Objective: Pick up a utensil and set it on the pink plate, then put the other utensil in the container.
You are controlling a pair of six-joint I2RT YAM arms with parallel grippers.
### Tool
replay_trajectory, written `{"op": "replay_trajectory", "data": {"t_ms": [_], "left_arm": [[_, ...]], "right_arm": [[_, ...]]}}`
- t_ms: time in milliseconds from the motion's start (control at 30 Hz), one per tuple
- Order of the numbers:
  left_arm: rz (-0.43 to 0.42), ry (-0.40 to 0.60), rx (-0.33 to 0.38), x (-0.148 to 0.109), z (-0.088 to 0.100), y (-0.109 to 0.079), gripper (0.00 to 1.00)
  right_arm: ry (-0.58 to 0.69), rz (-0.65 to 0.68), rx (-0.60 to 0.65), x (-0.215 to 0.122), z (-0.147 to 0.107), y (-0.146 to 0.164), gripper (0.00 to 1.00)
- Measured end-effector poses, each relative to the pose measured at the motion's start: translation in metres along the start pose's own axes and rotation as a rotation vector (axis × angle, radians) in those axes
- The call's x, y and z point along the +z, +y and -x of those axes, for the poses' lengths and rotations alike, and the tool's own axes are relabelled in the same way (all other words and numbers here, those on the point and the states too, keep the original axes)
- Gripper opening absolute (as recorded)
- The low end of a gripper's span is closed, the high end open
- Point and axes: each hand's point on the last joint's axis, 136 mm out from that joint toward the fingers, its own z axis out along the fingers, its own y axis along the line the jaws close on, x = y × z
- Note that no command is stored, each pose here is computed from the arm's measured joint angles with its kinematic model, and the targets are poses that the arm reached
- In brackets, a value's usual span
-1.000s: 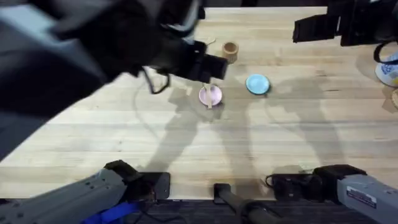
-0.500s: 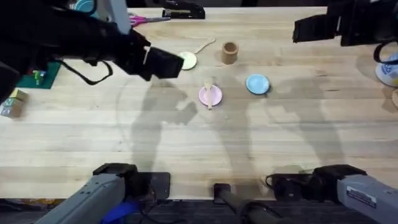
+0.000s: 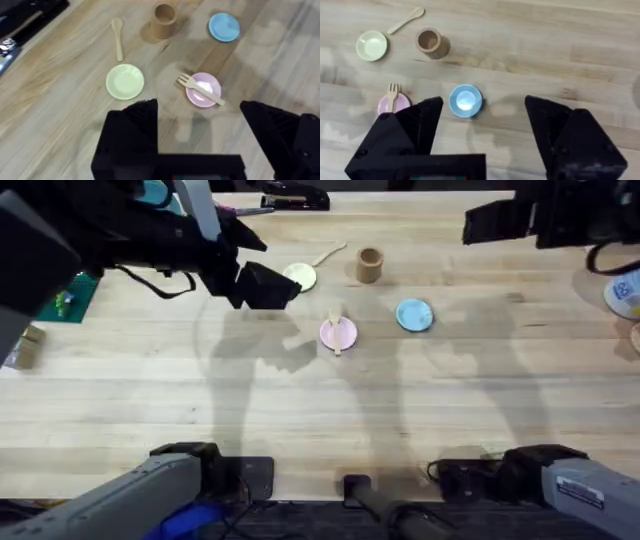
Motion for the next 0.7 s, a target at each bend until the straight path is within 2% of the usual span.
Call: {"op": "replay_trajectory", "data": {"t_ms": [167,367,700], "left_arm": [[-0.038,-0.002,-0.012,0.007,-0.002,0.000,0.995],[-0.046,-0.015,-0.001,0.007,0.001,-0.001,0.995],[-0.046,-0.015,-0.001,0.007,0.000,-0.001,0.995]], "right_arm": [[0.033,0.023,-0.008,0.011,-0.003,0.004,0.996],[0.010,0.052,-0.071,0.012,0.005,0.017,0.996],[0.010,0.097,-0.164,0.029,0.057,0.050,0.996]]}}
